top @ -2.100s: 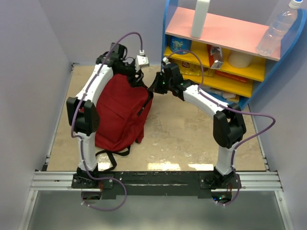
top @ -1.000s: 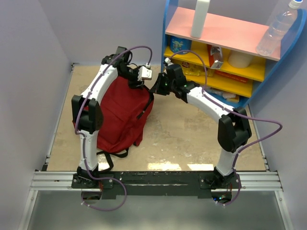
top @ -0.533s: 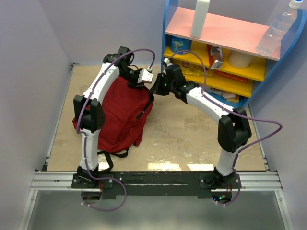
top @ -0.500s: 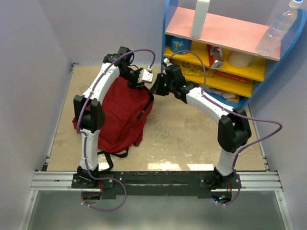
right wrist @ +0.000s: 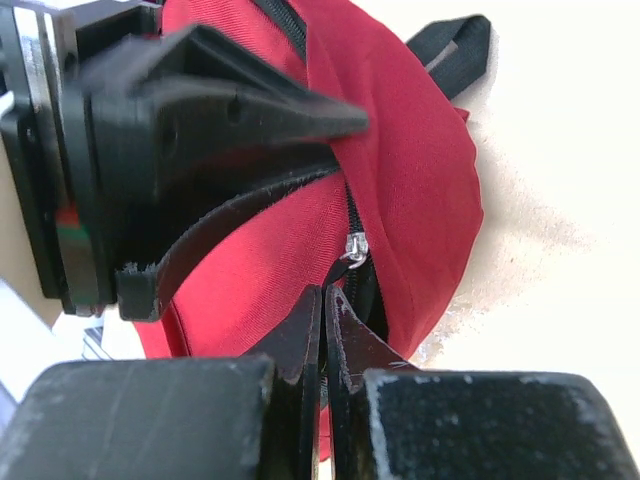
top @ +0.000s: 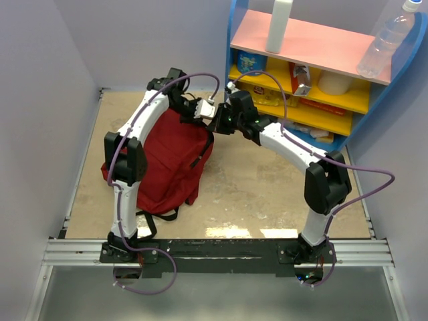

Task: Pack the student bag
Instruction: Zip the student bag at the center of the board.

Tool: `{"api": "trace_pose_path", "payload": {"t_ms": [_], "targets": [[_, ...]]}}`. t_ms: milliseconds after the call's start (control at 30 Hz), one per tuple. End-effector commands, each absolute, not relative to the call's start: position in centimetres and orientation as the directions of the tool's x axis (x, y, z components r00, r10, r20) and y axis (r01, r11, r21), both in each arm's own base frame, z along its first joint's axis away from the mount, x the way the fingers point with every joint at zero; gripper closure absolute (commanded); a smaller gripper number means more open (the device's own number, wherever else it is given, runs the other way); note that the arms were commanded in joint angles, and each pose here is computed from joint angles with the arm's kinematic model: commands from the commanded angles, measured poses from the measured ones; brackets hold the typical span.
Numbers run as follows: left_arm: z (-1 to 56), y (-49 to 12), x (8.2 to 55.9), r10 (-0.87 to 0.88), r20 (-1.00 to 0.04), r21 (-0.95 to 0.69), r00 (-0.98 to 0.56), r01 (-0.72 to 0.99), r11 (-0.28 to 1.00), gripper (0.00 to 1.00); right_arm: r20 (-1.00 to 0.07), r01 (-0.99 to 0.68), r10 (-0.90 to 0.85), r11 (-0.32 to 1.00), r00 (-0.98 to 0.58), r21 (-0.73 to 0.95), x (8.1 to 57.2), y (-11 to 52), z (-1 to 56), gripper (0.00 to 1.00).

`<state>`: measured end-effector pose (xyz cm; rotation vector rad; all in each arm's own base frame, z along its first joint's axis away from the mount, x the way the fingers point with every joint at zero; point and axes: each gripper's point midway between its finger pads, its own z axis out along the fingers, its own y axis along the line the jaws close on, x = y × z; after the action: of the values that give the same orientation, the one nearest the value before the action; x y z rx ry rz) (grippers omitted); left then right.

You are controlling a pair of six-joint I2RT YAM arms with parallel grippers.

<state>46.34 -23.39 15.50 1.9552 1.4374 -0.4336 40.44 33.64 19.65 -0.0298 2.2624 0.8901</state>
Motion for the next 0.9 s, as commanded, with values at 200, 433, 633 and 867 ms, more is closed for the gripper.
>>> {"api": "trace_pose_path", "payload": {"t_ms": [200,433,633,867], "targets": [[18.7,-24.6,48.0,0.69,-0.598,0.419,0.407,0.893,-0.164,1.0,-0.672,-0.331,0.23,0.731,-0.704,0.597,39.6,33.6,23.9,1.0],[19.9,-23.2,51.0,0.727,-0.587,0.479,0.357,0.877,-0.044,1.0,-0.671,-0.314,0.22,0.753,-0.708,0.579,38.8,32.6,22.9,1.0],[20.0,-21.9,52.0,0.744,-0.571,0.514,0.347,0.858,-0.005,1.0,-0.674,-0.306,0.212,0.767,-0.708,0.563,38.0,31.5,22.2,1.0],[19.9,-21.8,51.2,0.737,-0.589,0.491,0.331,0.871,0.002,1.0,-0.66,-0.304,0.199,0.767,-0.725,0.565,37.1,30.8,21.0,1.0]]}}
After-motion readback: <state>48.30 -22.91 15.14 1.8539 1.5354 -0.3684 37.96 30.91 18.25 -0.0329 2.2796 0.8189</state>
